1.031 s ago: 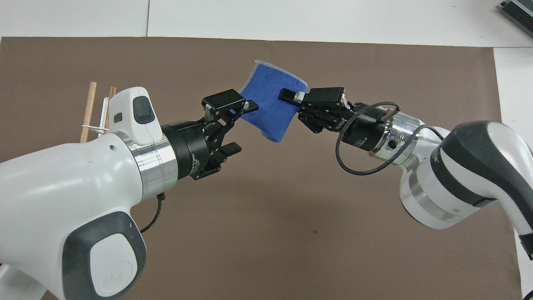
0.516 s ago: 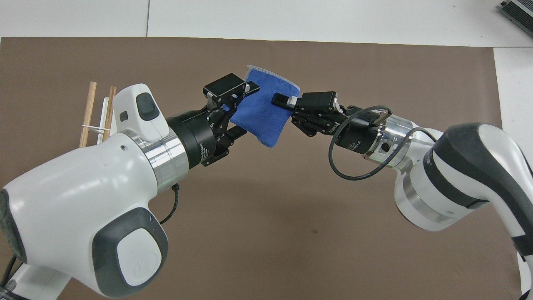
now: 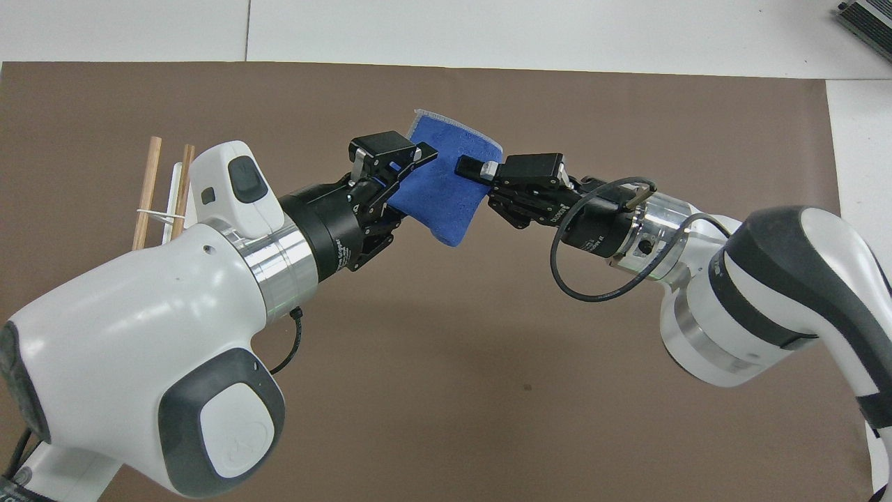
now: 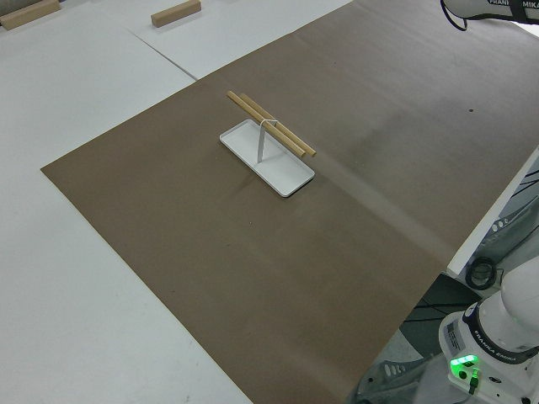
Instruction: Right arm passes towel to left arm to hang
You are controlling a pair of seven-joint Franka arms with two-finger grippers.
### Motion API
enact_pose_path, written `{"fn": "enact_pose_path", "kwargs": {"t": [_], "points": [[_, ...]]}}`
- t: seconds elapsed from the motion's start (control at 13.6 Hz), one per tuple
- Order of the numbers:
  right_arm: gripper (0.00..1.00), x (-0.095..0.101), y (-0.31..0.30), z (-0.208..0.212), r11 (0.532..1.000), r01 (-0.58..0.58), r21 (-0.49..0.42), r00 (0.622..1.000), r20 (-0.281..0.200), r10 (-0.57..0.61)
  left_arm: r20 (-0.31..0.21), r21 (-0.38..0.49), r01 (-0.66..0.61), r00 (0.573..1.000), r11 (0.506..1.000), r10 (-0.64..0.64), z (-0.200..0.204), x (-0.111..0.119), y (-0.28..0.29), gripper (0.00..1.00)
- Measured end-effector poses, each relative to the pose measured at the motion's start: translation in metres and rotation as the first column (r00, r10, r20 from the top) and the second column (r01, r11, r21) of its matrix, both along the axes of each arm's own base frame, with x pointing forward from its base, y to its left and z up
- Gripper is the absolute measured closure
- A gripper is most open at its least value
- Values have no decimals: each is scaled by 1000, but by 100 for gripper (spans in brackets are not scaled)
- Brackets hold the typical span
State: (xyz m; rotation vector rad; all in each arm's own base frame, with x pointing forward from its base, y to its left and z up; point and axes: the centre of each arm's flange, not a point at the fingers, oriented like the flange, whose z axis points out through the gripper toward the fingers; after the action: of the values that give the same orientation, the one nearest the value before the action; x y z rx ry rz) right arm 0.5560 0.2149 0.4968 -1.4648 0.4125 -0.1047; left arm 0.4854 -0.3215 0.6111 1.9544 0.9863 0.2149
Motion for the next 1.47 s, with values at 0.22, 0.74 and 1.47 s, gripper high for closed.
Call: {"fn": "enact_pose_path", "kwargs": {"t": [0.22,0.74,1.47], "points": [[95,0,0,0,1000,0,0,1000,0,0,0,1,-6,1000,1000,6,-1,2,3,78],[94,0,0,0,1000,1,-1,1000,-1,-1,0,1,-14,1000,1000,14,-1,5,7,97],[0,3,-8,-6,998,51,-43,999,-14,-51,-23,33,-72,997,997,73,-23,25,42,97]]}}
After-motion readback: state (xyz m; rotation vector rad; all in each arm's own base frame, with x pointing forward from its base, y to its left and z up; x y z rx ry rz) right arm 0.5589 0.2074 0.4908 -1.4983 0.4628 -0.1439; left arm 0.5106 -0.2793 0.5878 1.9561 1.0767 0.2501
